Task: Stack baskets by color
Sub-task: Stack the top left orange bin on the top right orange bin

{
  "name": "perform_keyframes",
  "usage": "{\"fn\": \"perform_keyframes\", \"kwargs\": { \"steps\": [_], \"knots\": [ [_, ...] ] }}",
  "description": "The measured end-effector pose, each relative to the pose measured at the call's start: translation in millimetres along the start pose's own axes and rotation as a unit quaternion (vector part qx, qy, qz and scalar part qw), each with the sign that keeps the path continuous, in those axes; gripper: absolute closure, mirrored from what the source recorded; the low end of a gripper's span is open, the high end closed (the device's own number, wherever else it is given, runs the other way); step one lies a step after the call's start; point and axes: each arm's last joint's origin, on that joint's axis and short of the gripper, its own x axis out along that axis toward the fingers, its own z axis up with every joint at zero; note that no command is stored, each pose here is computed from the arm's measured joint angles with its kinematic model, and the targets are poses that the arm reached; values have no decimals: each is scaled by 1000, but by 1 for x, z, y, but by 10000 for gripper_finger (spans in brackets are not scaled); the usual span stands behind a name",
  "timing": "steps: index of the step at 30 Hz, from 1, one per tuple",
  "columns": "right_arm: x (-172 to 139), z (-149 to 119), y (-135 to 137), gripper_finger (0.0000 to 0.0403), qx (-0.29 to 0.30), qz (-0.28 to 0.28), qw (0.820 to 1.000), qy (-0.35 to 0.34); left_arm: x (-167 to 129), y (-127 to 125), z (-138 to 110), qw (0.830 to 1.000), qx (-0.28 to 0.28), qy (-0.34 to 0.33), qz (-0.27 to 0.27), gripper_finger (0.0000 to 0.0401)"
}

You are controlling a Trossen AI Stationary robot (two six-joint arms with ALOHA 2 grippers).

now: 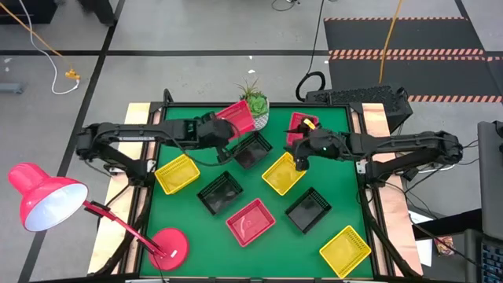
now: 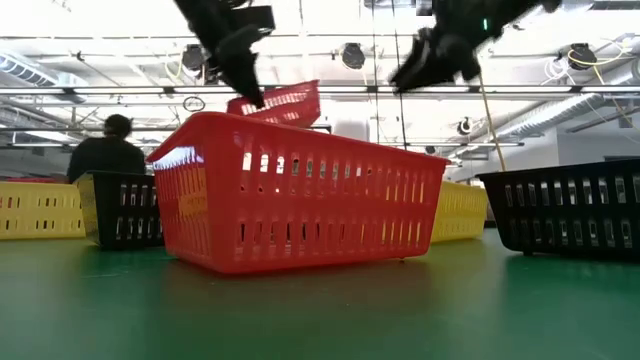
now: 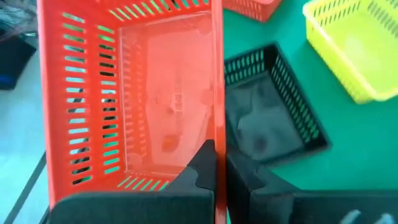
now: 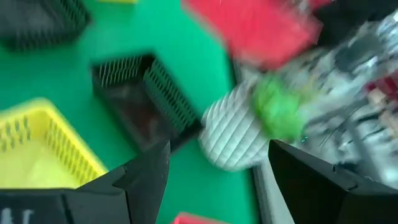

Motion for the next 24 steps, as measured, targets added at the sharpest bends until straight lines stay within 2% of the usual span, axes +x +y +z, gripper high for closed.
{"fn": "perform_keyframes", "kwargs": {
  "steps": [4,9,15,24],
  "knots": [
    [-5,30,6,139,-25,23,999,-22,9,-15,29,1000,15,12,-3,394],
    [7,55,16,152,-70,41,997,-1,37,-33,44,993,65,101,4,394],
    [33,51,27,164,-98,53,992,60,48,-63,57,986,113,113,-36,394],
    [51,42,37,201,-102,70,987,99,36,-92,63,987,138,57,-60,394]
  ]
}}
